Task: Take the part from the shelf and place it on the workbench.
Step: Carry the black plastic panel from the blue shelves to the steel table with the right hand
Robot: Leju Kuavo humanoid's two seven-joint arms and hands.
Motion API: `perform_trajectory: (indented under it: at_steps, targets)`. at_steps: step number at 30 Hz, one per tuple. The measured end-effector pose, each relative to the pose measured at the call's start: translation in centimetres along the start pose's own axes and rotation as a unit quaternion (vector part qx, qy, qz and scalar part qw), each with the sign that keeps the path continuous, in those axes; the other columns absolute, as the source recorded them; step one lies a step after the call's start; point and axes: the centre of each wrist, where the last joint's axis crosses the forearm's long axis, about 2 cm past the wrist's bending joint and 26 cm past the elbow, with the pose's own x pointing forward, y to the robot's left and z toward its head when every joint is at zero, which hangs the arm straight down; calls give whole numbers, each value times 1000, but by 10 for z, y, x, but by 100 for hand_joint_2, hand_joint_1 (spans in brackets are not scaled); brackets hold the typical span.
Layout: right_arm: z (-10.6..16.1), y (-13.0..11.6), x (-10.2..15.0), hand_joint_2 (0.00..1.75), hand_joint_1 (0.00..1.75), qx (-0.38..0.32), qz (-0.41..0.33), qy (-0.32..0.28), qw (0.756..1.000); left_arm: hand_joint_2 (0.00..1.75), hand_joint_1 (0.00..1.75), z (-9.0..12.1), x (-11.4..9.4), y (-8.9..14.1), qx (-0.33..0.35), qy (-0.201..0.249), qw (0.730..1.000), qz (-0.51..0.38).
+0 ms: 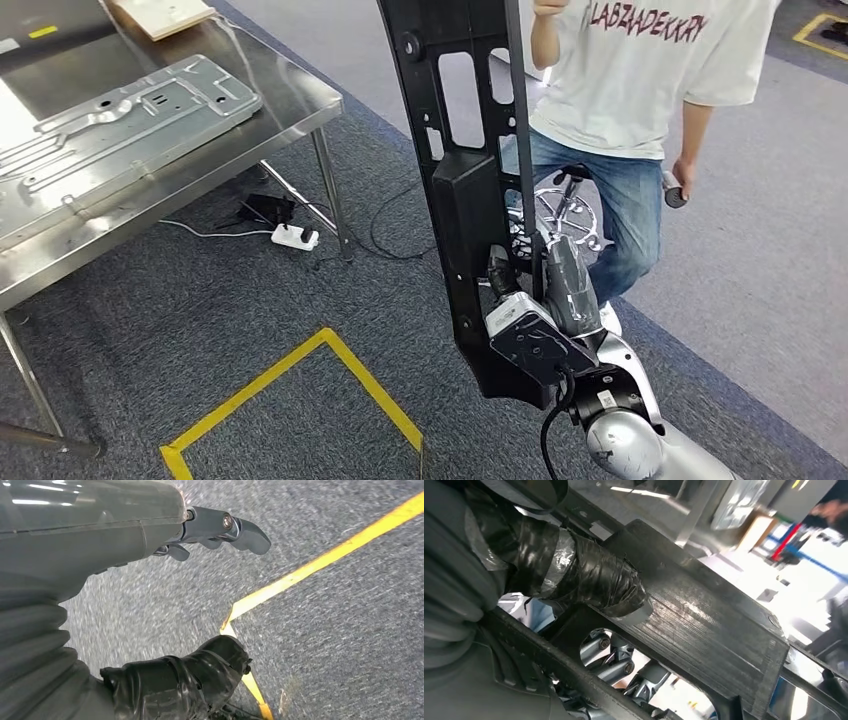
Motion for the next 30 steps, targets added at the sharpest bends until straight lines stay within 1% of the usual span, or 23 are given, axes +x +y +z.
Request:
perform_trajectory:
  at_steps: [6,10,14,30]
  targets:
    - [1,0,0,175,175,2,0,2,1000,175,0,1,-5,1,0,4,1000,-4]
    - [1,0,0,175,175,3,0,1,1000,175,0,0,-1,0,-1,0,1000,-4]
    - [1,1,-1,175,175,4,0,2,1000,175,0,1,-3,1,-1,2,1000,-5]
    - [0,0,0,175,175,5,1,-2,1000,175,0,-1,0,2,-1,-2,1000,-4]
